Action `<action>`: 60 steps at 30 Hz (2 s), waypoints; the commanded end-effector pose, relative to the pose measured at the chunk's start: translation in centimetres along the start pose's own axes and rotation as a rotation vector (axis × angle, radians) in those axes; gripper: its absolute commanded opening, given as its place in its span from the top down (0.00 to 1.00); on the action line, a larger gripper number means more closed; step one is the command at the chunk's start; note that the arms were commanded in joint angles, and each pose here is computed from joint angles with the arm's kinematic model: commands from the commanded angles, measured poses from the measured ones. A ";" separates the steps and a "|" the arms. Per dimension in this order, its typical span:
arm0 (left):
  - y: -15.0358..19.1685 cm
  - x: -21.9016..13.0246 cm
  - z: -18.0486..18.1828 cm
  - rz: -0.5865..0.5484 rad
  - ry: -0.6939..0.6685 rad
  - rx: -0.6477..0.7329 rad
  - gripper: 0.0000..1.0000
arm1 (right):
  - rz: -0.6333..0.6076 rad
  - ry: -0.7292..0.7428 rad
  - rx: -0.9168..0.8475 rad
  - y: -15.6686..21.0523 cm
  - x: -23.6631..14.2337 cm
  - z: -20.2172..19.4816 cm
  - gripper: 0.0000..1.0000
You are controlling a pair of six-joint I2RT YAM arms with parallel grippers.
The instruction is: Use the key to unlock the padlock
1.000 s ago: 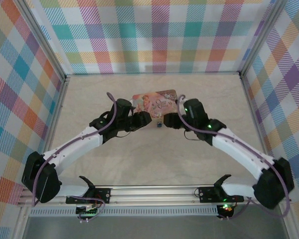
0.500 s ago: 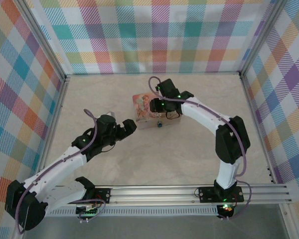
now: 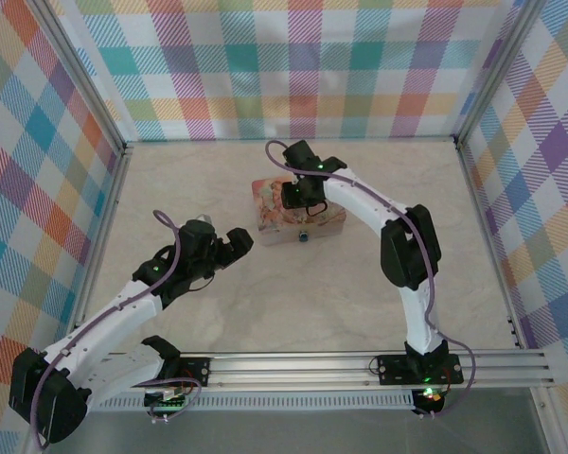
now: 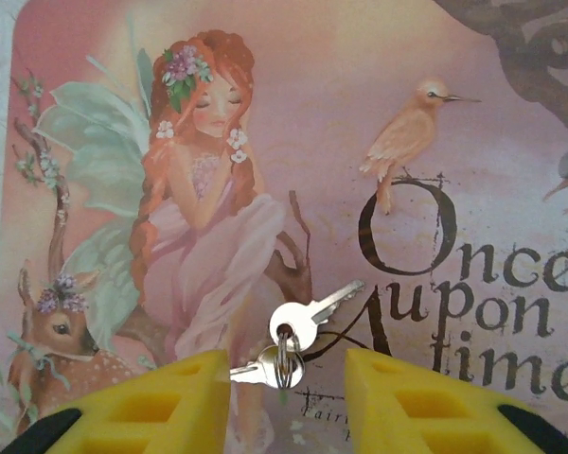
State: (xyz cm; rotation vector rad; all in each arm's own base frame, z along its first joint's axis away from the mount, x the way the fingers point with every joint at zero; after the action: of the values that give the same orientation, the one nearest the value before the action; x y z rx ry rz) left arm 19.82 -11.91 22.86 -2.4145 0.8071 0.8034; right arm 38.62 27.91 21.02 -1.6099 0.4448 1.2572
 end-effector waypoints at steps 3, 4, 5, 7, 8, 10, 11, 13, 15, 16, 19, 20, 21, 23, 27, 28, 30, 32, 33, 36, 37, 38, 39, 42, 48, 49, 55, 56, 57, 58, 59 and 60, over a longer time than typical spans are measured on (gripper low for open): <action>-0.2 0.0 0.6 -0.004 0.006 -0.023 0.02 | 0.047 0.027 -0.046 0.0 0.4 0.3 0.64; -0.2 0.0 0.7 -0.005 0.006 -0.027 0.02 | 0.055 0.032 -0.051 0.0 0.6 0.5 0.64; -0.3 0.0 0.8 -0.006 0.007 -0.030 0.02 | 0.061 0.041 -0.057 0.0 0.8 0.5 0.64; -0.3 -0.1 1.0 -0.009 0.008 -0.036 0.02 | 0.074 0.062 -0.068 0.1 1.2 0.5 0.67; -0.3 -0.1 1.1 -0.010 0.007 -0.038 0.02 | 0.080 0.069 -0.072 0.2 1.5 0.5 0.68; -0.3 -0.1 1.3 -0.014 0.007 -0.041 0.02 | 0.086 0.080 -0.080 0.2 1.9 0.5 0.71; -0.3 -0.1 1.4 -0.014 0.005 -0.044 0.02 | 0.089 0.083 -0.086 0.2 2.1 0.6 0.73; -0.3 -0.1 1.6 -0.014 0.004 -0.045 0.02 | 0.101 0.097 -0.100 0.3 2.5 0.7 0.75; -0.3 -0.1 1.6 -0.015 0.006 -0.046 0.02 | 0.105 0.113 -0.111 0.3 2.8 0.8 0.80; -0.3 -0.1 1.7 -0.015 0.005 -0.048 0.02 | 0.105 0.120 -0.116 0.3 3.0 0.8 0.85; -0.3 0.0 1.9 -0.015 0.001 -0.049 0.02 | 0.094 0.127 -0.121 0.3 3.0 0.8 0.98; -0.3 0.0 1.9 -0.016 0.001 -0.051 0.02 | 0.086 0.127 -0.118 0.3 2.7 0.8 1.00; -0.3 0.0 1.9 -0.015 0.000 -0.052 0.02 | 0.076 0.123 -0.118 0.3 2.5 0.8 1.00; -0.3 0.1 1.9 -0.017 0.002 -0.055 0.02 | 0.040 0.113 -0.112 0.3 1.6 0.9 1.00; -0.4 0.1 1.6 -0.019 0.022 -0.059 0.02 | -0.107 0.047 -0.085 0.4 -1.6 0.9 1.00; -0.5 0.2 1.4 -0.020 0.030 -0.059 0.02 | -0.148 0.025 -0.067 0.6 -2.8 0.7 1.00; -0.5 0.3 1.2 -0.015 0.040 -0.060 0.02 | -0.217 -0.018 -0.038 0.9 -4.6 0.2 1.00; -0.7 0.2 0.4 -0.011 0.085 -0.054 0.02 | -0.271 -0.066 -0.010 1.3 -6.3 -0.4 1.00; -0.7 0.2 0.0 -0.004 0.108 -0.051 0.02 | -0.303 -0.086 0.010 1.5 -7.4 -0.7 1.00; -0.8 0.1 -1.4 0.031 0.208 -0.038 0.03 | -0.388 -0.148 0.038 2.5 -10.1 -1.2 1.00; -0.8 0.1 -2.0 0.042 0.245 -0.035 0.04 | -0.421 -0.163 0.041 2.9 -11.3 -1.3 1.00; -0.8 0.1 -2.4 0.052 0.278 -0.033 0.05 | -0.441 -0.177 0.044 3.3 -12.1 -1.4 1.00; -0.9 0.1 -3.0 0.062 0.320 -0.033 0.05 | -0.472 -0.193 0.049 3.7 -13.1 -1.5 1.00; -1.0 0.0 -4.7 0.092 0.435 -0.032 0.09 | -0.532 -0.247 0.062 5.1 -15.7 -1.7 1.00; -1.2 -0.3 -9.4 0.219 0.724 0.013 0.12 | -0.603 -0.370 0.064 7.4 -20.1 -1.1 1.00; -1.2 -0.3 -10.2 0.248 0.772 0.023 0.12 | -0.610 -0.393 0.066 7.8 -20.8 -1.0 1.00; -0.2 -0.8 -14.2 0.329 0.954 0.147 0.11 | -0.599 -0.577 0.116 9.6 -22.6 0.0 1.00; 0.2 -0.9 -14.7 0.345 0.977 0.172 0.11 | -0.593 -0.599 0.126 9.9 -22.7 0.1 1.00; 0.6 -1.0 -15.3 0.364 0.999 0.203 0.11 | -0.593 -0.621 0.134 10.0 -22.9 0.1 1.00; 1.0 -1.1 -15.8 0.383 1.015 0.234 0.11 | -0.590 -0.644 0.142 10.2 -23.1 0.2 1.00; 1.5 -1.2 -16.2 0.401 1.026 0.257 0.11 | -0.585 -0.661 0.152 10.3 -23.3 0.2 1.00; 1.9 -1.1 -16.5 0.418 1.032 0.276 0.12 | -0.582 -0.681 0.162 10.4 -23.5 0.3 1.00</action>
State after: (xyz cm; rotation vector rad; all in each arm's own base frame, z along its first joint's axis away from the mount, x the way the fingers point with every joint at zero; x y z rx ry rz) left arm 25.00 -21.30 32.50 -2.4736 1.6019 -0.2739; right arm 22.05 17.26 35.88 -1.0835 -0.2769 1.1326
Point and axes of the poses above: each hand's point on the last joint's axis, 136 mm out from that joint toward the fingers, its own x axis out along the fingers, its own z axis along the line the jaws close on, y = z × x, the point moved 10 cm from there along -x, back along the fingers, and after that the axes turned 15 degrees about -x, right-handed, at the moved point
